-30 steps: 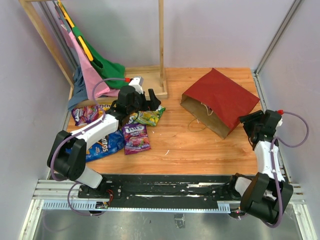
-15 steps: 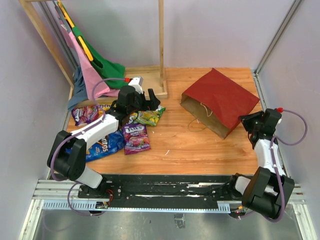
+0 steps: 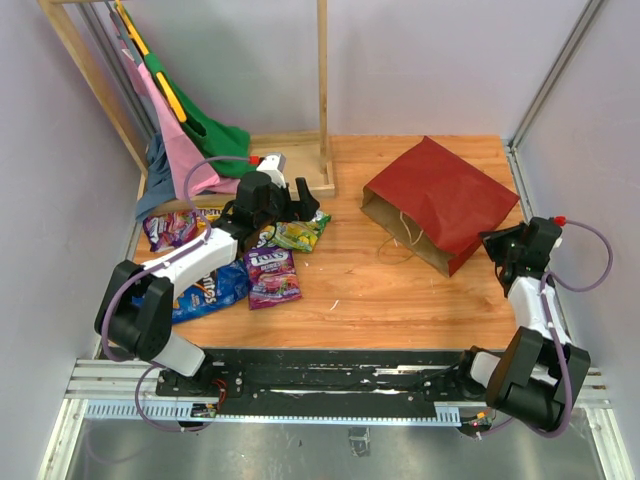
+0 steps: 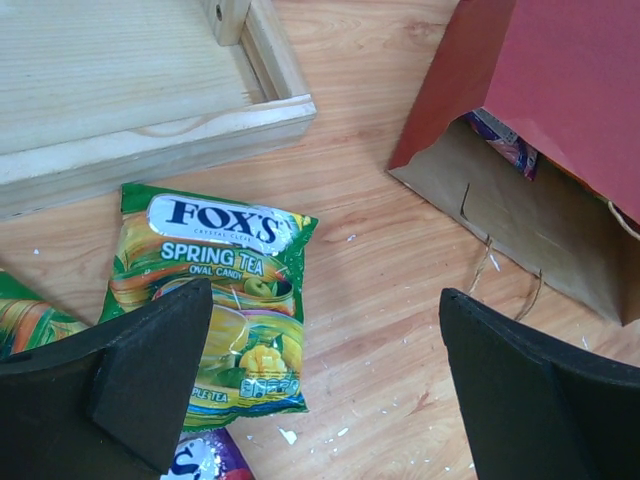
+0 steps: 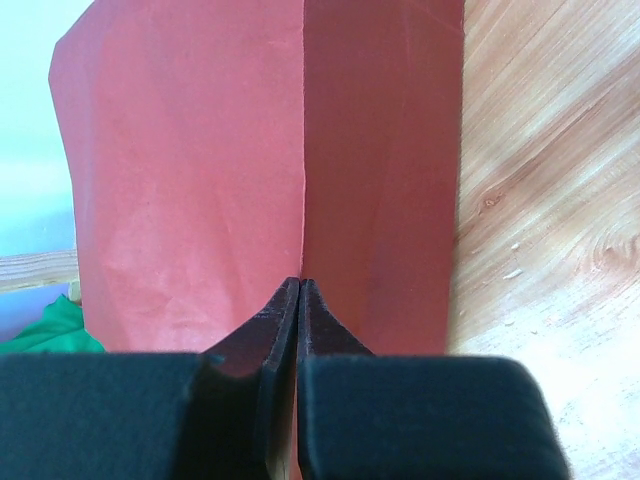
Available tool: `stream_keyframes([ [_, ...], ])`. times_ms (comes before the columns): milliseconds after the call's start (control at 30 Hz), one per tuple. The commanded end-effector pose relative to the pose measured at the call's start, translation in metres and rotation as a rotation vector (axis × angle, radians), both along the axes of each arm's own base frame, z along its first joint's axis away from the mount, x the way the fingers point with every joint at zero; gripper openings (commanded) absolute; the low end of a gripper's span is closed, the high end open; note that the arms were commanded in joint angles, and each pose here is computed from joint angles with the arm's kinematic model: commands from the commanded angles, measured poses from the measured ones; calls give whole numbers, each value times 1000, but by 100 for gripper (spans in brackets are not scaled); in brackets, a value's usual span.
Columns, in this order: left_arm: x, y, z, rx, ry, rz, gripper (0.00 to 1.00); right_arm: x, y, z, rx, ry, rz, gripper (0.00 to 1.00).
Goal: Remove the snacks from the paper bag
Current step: Adjust the paper bag at the center of the board.
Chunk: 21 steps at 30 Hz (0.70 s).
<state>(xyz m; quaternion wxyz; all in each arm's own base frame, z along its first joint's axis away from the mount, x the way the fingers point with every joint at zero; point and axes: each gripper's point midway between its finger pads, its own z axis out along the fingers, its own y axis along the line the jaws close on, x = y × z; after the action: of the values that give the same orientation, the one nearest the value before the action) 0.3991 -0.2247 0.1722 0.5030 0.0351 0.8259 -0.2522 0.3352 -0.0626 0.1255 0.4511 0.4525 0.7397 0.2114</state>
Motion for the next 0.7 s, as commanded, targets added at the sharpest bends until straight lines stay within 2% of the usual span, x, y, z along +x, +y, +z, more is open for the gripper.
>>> stream_keyframes([
  [0,6,5,1,23,-18,16,100,4,-8,3,0,-21,-31,1],
  [667,10,7,-10,35,4,22,100,44,-19,-5,39,-29,-36,1],
])
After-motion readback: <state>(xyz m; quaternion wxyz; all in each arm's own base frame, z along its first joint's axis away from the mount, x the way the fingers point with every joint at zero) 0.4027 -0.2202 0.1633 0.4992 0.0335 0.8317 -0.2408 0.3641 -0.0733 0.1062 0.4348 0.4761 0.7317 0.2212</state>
